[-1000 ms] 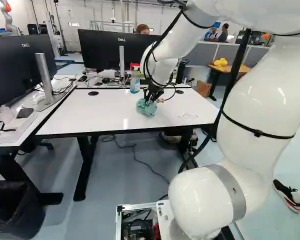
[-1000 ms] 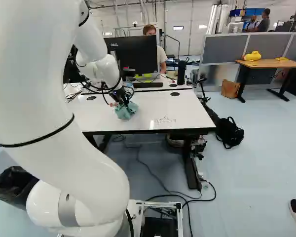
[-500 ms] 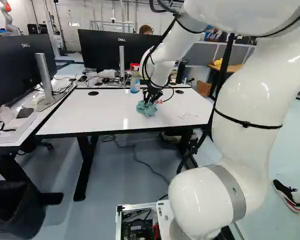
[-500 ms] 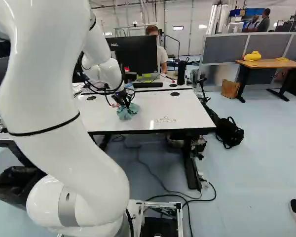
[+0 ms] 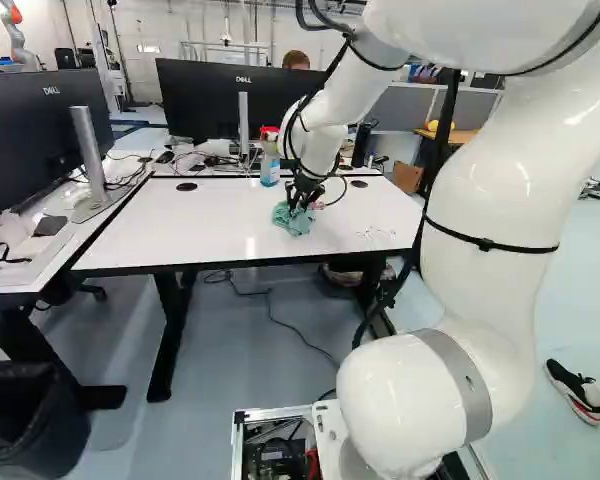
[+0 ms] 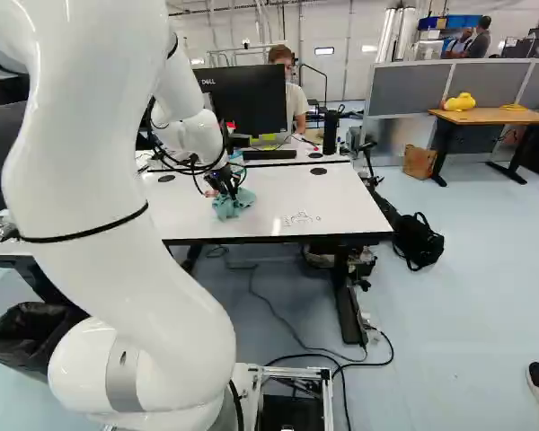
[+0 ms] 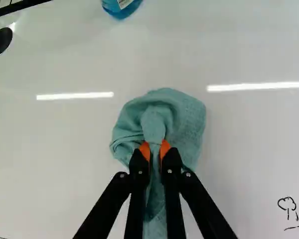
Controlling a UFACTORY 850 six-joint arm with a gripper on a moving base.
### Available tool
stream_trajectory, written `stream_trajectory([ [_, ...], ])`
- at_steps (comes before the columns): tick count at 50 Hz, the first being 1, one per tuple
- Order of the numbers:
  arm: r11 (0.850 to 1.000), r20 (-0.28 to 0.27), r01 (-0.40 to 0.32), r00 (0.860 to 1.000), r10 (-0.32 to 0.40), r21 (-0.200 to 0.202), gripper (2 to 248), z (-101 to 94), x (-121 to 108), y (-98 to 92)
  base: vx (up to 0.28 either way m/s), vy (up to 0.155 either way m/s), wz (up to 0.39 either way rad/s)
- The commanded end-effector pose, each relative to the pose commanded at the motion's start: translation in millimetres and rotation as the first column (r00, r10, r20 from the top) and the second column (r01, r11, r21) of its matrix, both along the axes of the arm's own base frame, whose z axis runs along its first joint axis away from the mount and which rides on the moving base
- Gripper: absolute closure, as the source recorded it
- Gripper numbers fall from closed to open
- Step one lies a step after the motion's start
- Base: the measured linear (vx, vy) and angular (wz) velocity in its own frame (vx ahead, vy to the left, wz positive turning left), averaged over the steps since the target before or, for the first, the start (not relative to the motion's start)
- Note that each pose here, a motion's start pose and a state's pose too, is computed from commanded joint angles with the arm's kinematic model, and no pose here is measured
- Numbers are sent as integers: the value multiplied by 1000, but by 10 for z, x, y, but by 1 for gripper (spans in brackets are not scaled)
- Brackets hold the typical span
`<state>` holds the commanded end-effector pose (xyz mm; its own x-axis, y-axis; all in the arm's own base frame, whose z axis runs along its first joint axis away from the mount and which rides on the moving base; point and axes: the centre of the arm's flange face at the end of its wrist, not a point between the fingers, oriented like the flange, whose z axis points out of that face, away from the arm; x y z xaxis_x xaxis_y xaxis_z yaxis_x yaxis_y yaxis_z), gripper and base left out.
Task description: Clean the table with the green towel
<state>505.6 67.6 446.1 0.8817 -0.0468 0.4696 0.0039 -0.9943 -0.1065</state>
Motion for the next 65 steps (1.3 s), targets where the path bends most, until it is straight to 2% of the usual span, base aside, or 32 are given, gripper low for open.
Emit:
stream_trajectory([
  [50, 1000, -66, -7, 998, 7, 0, 208, -26, -53, 3, 0, 0, 0],
  [65, 1000, -65, 1, 998, -1, 0, 208, -27, -26, -35, 0, 0, 0],
])
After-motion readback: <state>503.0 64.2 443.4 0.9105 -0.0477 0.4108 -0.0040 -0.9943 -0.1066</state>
